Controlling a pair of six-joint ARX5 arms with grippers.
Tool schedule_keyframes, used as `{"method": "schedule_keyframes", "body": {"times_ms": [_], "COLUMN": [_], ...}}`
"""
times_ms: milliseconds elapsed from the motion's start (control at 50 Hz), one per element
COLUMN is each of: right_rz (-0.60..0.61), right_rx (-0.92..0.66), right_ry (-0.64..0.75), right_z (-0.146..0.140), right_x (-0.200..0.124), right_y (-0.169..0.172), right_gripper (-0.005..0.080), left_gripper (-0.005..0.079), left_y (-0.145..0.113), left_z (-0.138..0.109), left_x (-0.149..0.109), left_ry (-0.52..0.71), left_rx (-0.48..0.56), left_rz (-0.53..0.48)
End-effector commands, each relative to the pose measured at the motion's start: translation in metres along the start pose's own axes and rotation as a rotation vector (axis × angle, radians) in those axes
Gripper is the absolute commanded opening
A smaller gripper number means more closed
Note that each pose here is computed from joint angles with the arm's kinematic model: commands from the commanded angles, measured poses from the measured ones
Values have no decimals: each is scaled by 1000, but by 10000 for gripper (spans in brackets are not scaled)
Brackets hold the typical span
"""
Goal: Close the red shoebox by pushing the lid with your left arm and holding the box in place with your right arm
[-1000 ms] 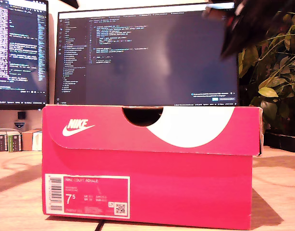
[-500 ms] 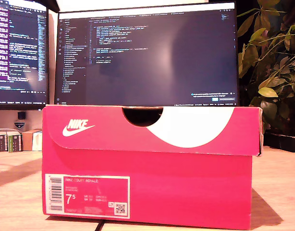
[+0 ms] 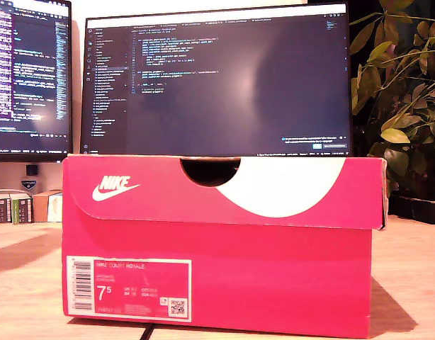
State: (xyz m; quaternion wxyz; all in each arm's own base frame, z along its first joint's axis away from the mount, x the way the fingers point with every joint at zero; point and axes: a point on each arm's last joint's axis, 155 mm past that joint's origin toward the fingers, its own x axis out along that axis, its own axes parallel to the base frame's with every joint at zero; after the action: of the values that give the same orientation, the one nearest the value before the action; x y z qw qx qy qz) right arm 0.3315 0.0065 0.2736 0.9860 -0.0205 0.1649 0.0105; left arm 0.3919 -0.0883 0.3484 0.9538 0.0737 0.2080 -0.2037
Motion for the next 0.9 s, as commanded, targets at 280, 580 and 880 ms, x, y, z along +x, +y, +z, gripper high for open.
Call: {"method": "schedule_keyframes", "body": {"times_ms": [280,580,880], "right_rz": [10,63,74], "right_rx": [-6,-8,9], "right_ry": [-48,-110,-251], "right_z": [-16,-39,-37], "right_x": [-9,-15,-13], "right_y": [2,14,16], "right_gripper": [-13,-13,-12], "left_gripper": [-19,-19,-19], "left_y": [-6,-14,-21], "left_z": [-54,-80,-84], "left_x": [-1,-3,-6], "left_ry": [-28,-102,-241], "left_rx": [-8,20,62], "left_rz": [24,28,28]}}
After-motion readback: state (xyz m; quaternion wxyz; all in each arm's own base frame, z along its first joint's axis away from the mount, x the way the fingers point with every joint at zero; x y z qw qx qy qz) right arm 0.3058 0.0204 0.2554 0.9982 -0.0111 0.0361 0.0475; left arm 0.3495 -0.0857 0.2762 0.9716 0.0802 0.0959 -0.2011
